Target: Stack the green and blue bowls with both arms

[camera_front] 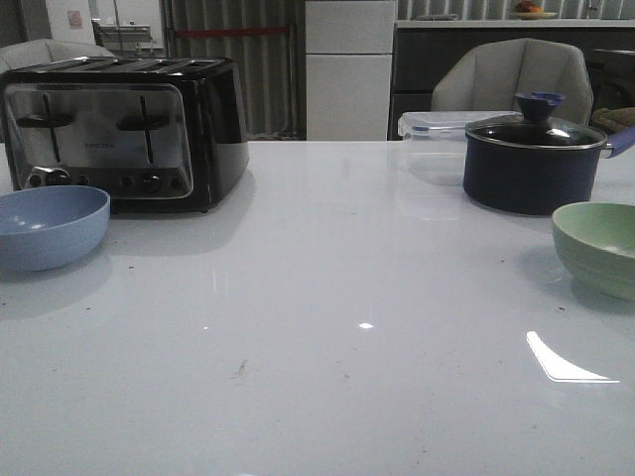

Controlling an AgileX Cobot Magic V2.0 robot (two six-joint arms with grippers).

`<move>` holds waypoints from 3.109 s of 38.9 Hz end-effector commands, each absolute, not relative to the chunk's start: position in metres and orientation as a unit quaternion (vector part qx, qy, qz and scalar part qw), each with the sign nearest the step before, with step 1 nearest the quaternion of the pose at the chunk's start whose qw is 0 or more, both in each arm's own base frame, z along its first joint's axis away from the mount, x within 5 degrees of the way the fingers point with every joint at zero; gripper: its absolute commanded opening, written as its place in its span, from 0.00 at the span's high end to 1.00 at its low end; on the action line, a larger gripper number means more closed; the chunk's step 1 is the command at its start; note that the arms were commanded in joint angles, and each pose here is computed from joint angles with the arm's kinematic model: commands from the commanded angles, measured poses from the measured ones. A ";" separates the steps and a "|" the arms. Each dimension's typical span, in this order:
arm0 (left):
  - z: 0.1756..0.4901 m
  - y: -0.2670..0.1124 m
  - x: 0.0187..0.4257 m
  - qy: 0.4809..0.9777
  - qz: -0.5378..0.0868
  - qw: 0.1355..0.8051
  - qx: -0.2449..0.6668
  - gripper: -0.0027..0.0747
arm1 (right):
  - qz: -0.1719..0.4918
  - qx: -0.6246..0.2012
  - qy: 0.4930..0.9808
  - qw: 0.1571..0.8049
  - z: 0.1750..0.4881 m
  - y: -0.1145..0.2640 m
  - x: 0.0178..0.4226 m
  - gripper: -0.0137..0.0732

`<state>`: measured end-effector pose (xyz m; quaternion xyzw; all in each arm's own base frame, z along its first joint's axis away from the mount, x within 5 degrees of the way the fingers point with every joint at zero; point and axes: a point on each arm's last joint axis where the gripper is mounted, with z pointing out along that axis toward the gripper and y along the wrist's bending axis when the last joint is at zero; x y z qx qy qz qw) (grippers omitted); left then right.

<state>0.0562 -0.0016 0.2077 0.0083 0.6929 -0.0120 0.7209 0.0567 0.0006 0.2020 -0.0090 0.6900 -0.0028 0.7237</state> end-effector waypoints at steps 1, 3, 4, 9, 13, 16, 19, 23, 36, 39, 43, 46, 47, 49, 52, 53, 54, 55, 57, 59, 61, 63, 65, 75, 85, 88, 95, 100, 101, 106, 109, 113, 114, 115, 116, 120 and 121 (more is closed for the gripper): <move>0.214 -0.001 0.054 0.657 -0.017 0.753 0.003 0.84 | -0.013 -0.009 0.650 0.759 0.212 0.000 0.054 0.84; 0.214 -0.001 0.054 0.657 -0.017 0.753 0.003 0.84 | -0.013 -0.009 0.650 0.759 0.212 0.000 0.054 0.84; 0.214 -0.001 0.054 0.657 -0.017 0.753 0.003 0.84 | -0.013 -0.009 0.650 0.759 0.212 0.000 0.054 0.84; 0.214 -0.001 0.054 0.657 -0.017 0.753 0.003 0.84 | -0.013 -0.009 0.650 0.759 0.212 0.000 0.054 0.84; 0.214 -0.001 0.054 0.657 -0.017 0.753 0.003 0.84 | -0.013 -0.009 0.650 0.759 0.212 0.000 0.054 0.84; 0.214 -0.001 0.054 0.657 -0.017 0.753 0.003 0.84 | -0.013 -0.009 0.650 0.759 0.212 0.000 0.054 0.84; 0.214 -0.001 0.054 0.657 -0.017 0.753 0.003 0.84 | -0.013 -0.009 0.650 0.759 0.212 0.000 0.054 0.84; 0.214 -0.001 0.054 0.657 -0.017 0.753 0.003 0.84 | -0.013 -0.009 0.650 0.759 0.212 0.000 0.054 0.84; 0.215 -0.002 0.054 0.656 -0.017 0.755 0.003 0.84 | -0.013 -0.009 0.647 0.762 0.213 0.000 0.054 0.84; 0.215 -0.002 0.054 0.654 -0.017 0.756 0.003 0.84 | -0.014 -0.008 0.643 0.766 0.214 -0.001 0.054 0.84; 0.218 -0.002 0.054 0.643 -0.017 0.766 0.003 0.84 | -0.012 -0.006 0.640 0.768 0.216 -0.001 0.054 0.84; 0.222 -0.002 0.053 0.624 -0.018 0.781 0.004 0.84 | -0.002 0.002 0.639 0.769 0.220 -0.001 0.053 0.84; 0.225 -0.002 0.052 0.614 -0.018 0.789 0.004 0.84 | 0.000 0.004 0.637 0.771 0.224 -0.001 0.052 0.84; 0.231 -0.002 0.051 0.596 -0.019 0.803 0.004 0.84 | 0.003 0.005 0.633 0.774 0.230 -0.001 0.051 0.84; 0.242 -0.002 0.048 0.576 -0.019 0.817 0.004 0.84 | 0.005 0.005 0.627 0.779 0.241 0.000 0.048 0.84; 0.246 -0.002 0.047 0.572 -0.019 0.820 0.004 0.84 | 0.006 0.004 0.625 0.781 0.246 0.000 0.046 0.84; 0.252 -0.002 0.045 0.566 -0.019 0.824 0.004 0.84 | 0.006 0.003 0.623 0.782 0.252 0.000 0.045 0.84; 0.256 -0.002 0.044 0.562 -0.019 0.827 0.004 0.84 | 0.007 0.002 0.621 0.784 0.256 0.000 0.044 0.84; 0.267 -0.001 0.041 0.552 -0.019 0.833 0.004 0.84 | 0.008 0.000 0.620 0.785 0.268 0.001 0.041 0.84; 0.281 -0.001 0.036 0.544 -0.019 0.839 0.004 0.84 | 0.010 -0.002 0.622 0.783 0.278 0.001 0.039 0.84; 0.292 -0.001 0.032 0.541 -0.019 0.841 0.003 0.84 | 0.011 -0.004 0.627 0.779 0.289 0.002 0.038 0.84; 0.308 -0.001 0.025 0.533 -0.019 0.846 0.003 0.84 | 0.013 -0.006 0.634 0.773 0.305 0.002 0.038 0.84; 0.320 -0.001 0.021 0.535 -0.019 0.845 0.003 0.84 | 0.014 -0.008 0.640 0.768 0.319 0.003 0.039 0.84; 0.359 0.000 0.030 0.633 -0.017 0.774 0.000 0.84 | 0.019 -0.017 0.687 0.726 0.367 0.004 0.059 0.84; 0.349 -0.002 0.069 0.759 -0.021 0.651 -0.005 0.84 | 0.028 -0.026 0.800 0.599 0.344 0.007 0.094 0.84; 0.345 -0.002 0.076 0.778 -0.021 0.628 -0.005 0.84 | 0.031 -0.029 0.826 0.562 0.336 0.008 0.100 0.84; 0.334 -0.002 0.084 0.813 -0.019 0.582 -0.005 0.84 | 0.034 -0.031 0.857 0.514 0.323 0.008 0.109 0.84; 0.331 -0.002 0.085 0.818 -0.019 0.574 -0.005 0.84 | 0.035 -0.032 0.866 0.497 0.320 0.009 0.109 0.84; 0.331 -0.002 0.085 0.818 -0.019 0.574 -0.005 0.84 | 0.035 -0.032 0.867 0.496 0.320 0.009 0.109 0.84; 0.331 -0.003 0.085 0.818 -0.022 0.574 -0.006 0.84 | 0.036 -0.033 0.871 0.488 0.319 0.009 0.108 0.84; 0.331 -0.003 0.085 0.819 -0.022 0.574 -0.006 0.84 | 0.036 -0.034 0.874 0.483 0.318 0.009 0.107 0.84; 0.331 -0.003 0.085 0.819 -0.022 0.573 -0.006 0.83 | 0.037 -0.035 0.877 0.477 0.317 0.009 0.106 0.82; 0.331 -0.003 0.085 0.820 -0.022 0.572 -0.006 0.82 | 0.037 -0.035 0.877 0.477 0.317 0.009 0.106 0.80; 0.330 -0.003 0.085 0.821 -0.022 0.571 -0.006 0.80 | 0.037 -0.035 0.878 0.476 0.316 0.009 0.106 0.77; 0.330 -0.003 0.085 0.822 -0.022 0.569 -0.006 0.76 | 0.037 -0.035 0.878 0.476 0.316 0.009 0.106 0.74; 0.330 -0.003 0.085 0.824 -0.021 0.566 -0.006 0.54 | 0.037 -0.035 0.878 0.476 0.316 0.009 0.106 0.53; 0.330 -0.003 0.085 0.824 -0.021 0.566 -0.006 0.48 | 0.037 -0.035 0.878 0.476 0.316 0.009 0.106 0.48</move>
